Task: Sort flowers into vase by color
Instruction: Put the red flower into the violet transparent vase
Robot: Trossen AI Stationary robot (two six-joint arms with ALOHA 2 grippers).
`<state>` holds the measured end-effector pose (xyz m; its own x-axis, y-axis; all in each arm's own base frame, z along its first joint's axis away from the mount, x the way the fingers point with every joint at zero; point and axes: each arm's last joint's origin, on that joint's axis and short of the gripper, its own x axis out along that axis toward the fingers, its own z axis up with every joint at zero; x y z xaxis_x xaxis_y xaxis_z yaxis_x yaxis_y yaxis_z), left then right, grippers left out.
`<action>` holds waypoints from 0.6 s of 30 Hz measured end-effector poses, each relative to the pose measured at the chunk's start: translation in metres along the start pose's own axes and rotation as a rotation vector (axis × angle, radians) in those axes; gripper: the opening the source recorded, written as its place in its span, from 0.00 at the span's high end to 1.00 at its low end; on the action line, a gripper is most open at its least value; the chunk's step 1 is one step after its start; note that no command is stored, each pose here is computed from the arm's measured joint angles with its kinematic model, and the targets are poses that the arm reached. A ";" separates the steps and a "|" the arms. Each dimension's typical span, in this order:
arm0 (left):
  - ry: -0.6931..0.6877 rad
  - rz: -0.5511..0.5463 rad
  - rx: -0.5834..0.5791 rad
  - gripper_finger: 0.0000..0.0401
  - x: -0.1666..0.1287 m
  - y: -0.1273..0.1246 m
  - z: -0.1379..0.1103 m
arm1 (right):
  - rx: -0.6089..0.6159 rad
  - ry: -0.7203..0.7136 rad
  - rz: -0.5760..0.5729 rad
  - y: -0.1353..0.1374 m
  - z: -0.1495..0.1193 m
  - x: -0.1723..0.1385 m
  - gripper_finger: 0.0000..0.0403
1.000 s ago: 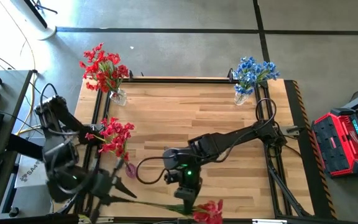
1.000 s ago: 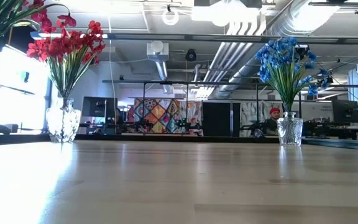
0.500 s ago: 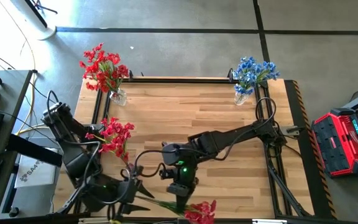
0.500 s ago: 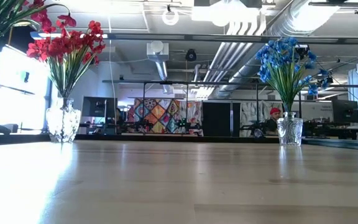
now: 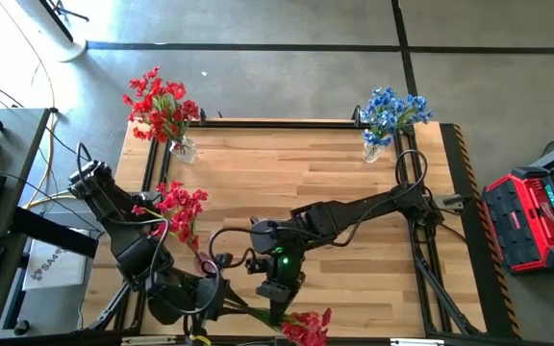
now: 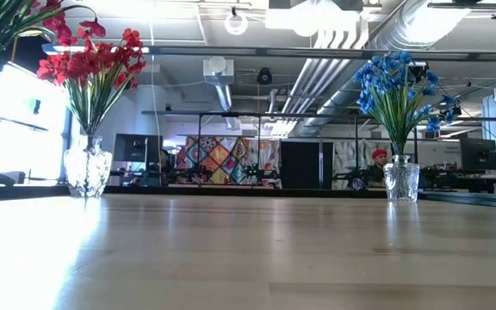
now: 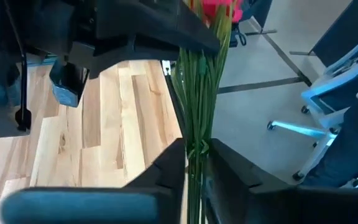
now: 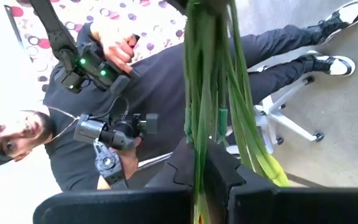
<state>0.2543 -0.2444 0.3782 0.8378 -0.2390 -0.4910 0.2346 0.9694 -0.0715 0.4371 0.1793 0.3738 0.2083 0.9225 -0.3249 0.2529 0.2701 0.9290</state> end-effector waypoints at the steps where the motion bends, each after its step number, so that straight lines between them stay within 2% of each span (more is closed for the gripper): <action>1: 0.000 -0.002 -0.008 0.89 0.000 0.001 0.001 | -0.003 -0.007 -0.005 0.000 0.000 0.000 1.00; 4: 0.021 -0.043 -0.017 0.98 0.001 0.003 0.001 | -0.017 -0.025 -0.019 -0.002 0.000 0.000 1.00; 9: 0.059 -0.047 -0.055 0.99 0.002 0.006 -0.001 | -0.050 -0.071 -0.055 -0.005 0.003 -0.002 0.98; 12: 0.069 -0.047 -0.053 1.00 0.002 0.006 -0.002 | -0.098 -0.119 -0.072 -0.004 0.002 -0.004 0.91; 14: 0.069 -0.037 -0.062 1.00 -0.001 0.004 -0.004 | -0.144 -0.194 -0.097 0.002 -0.003 -0.012 0.84; 18: 0.047 0.059 -0.062 1.00 -0.007 0.002 -0.007 | -0.279 -0.487 -0.205 0.018 -0.014 -0.038 0.71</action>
<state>0.2455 -0.2406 0.3758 0.8246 -0.1802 -0.5363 0.1539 0.9836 -0.0939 0.4204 0.1528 0.4059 0.6076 0.6291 -0.4849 0.0896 0.5523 0.8288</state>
